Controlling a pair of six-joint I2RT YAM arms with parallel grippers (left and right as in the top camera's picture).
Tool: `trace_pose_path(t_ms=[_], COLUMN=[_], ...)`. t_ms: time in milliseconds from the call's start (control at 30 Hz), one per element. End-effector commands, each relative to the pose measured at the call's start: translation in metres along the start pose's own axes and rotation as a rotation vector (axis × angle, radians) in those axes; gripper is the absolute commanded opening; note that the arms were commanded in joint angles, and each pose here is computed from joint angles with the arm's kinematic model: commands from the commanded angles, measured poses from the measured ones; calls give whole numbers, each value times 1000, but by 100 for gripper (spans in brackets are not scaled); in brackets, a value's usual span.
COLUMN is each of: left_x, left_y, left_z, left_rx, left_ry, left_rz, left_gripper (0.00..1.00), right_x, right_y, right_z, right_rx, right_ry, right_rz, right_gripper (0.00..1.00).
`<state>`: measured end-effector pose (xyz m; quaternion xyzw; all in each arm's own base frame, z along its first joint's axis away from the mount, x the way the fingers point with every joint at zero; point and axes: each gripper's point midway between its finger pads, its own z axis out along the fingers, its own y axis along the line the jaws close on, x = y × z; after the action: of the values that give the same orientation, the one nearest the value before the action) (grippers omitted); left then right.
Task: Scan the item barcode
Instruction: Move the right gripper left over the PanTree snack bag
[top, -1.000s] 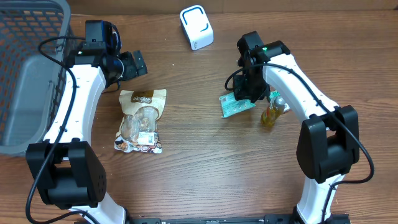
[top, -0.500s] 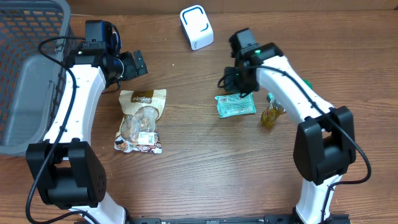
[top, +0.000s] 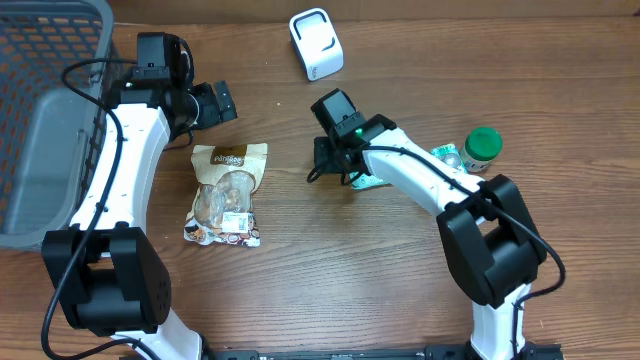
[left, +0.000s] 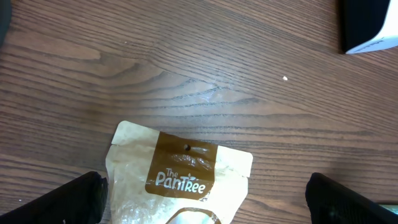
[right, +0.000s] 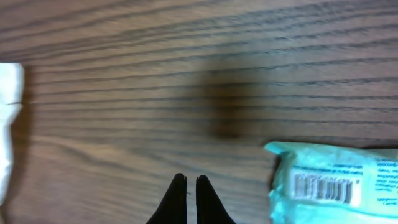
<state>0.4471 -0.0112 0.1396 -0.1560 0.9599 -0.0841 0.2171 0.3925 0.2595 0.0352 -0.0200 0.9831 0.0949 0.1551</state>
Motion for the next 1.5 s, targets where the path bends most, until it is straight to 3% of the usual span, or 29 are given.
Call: trace_pose_path(t_ms=[0,333,467,633,900,1100,1200,1267,1367,1467], left_x=[-4,-4,-4,-4,-4,-4,-4,25,47,60], left_y=[-1,-1,-1,-1,-1,-1,-1,-5,9,36], left_z=[-4,-4,-4,-4,-4,-4,-4,-5,-8,-13], left_rx=[-1,-1,-1,-1,-1,-1,-1,38,-28,-180], left_ry=[-14,-14,-14,-14,-14,-15,-14,111,195,237], left_rz=[24,24,24,24,24,24,24,4,40,-41], left_gripper=[100,100,100,100,100,100,100,100,100,100], right_x=[1,3,4,6,3,1,2,3,4,4], right_y=[-28,-103,-122,-100,-30,-26,-21,-18,-19,-19], right_z=[14,2,-1,6,10,10,9,9,9,9], right_rx=[111,373,392,246,-122,-141,-167,-183,-181,-181], right_ry=[-7,20,48,92,137,131,139,147,149,148], right_rz=[28,81,141,173,77,75,70,70,70,70], right_gripper=[4,4,4,13,29,43,44,44,45,45])
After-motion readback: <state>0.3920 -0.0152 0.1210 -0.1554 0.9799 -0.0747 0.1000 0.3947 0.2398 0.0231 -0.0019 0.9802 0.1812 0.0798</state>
